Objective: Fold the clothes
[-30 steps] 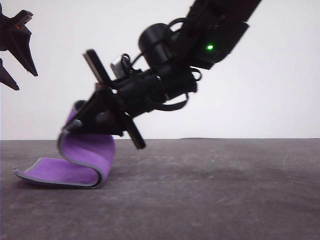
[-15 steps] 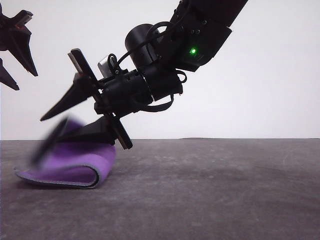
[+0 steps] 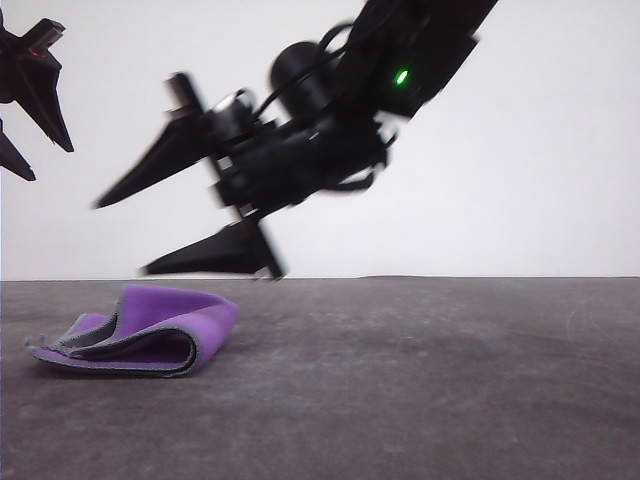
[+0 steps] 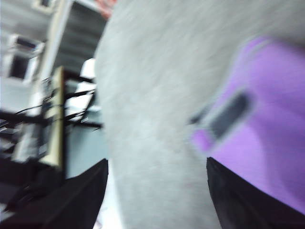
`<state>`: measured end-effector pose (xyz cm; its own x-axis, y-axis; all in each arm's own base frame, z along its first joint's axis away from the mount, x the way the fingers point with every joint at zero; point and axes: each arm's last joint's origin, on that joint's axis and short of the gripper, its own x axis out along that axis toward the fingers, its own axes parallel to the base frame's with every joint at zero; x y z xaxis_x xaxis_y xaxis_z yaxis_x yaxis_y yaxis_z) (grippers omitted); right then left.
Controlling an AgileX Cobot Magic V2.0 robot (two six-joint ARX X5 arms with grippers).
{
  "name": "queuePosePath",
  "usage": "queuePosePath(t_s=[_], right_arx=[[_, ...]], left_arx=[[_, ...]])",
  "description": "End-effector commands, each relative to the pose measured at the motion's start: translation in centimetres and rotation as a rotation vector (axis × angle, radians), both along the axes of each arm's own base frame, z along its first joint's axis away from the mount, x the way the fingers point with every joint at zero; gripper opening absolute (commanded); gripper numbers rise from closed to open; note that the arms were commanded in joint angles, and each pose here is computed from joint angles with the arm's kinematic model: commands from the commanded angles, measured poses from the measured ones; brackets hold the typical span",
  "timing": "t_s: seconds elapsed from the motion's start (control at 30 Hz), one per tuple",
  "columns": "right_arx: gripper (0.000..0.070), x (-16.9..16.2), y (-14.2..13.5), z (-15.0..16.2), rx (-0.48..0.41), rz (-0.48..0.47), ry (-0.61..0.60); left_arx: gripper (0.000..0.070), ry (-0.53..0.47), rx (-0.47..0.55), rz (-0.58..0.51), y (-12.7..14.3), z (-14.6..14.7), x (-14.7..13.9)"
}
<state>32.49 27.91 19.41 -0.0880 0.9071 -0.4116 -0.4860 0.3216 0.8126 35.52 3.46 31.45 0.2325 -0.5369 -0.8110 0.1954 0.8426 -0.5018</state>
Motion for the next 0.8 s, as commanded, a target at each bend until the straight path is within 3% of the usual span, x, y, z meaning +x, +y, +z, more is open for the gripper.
queuePosePath(t_s=[0.0,0.2,0.3,0.53,0.77], right_arx=[[0.0420,0.5,-1.5,1.9,-0.053,0.000,-0.151],[0.0419,-0.7,-9.2,7.0,-0.474,-0.174,-0.374],[0.0419,-1.7,-12.3,9.6,-0.603,-0.261,-0.444],[0.0419,-3.4,-17.7,13.7,-0.765,-0.462,-0.540],[0.0419,-3.7,-20.7,14.3,-0.813,-0.525,-0.510]], left_arx=[[0.0326,0.009,-0.003,-0.002,0.0,-0.1,0.3],[0.0326,0.018,-0.003,-0.003,0.0,0.1,0.1],[0.0326,0.011,-0.002,-0.003,0.0,0.2,0.1],[0.0344,0.017,0.098,0.038,0.3,0.0,0.3],[0.0364,0.006,0.128,0.052,0.2,0.0,0.5]])
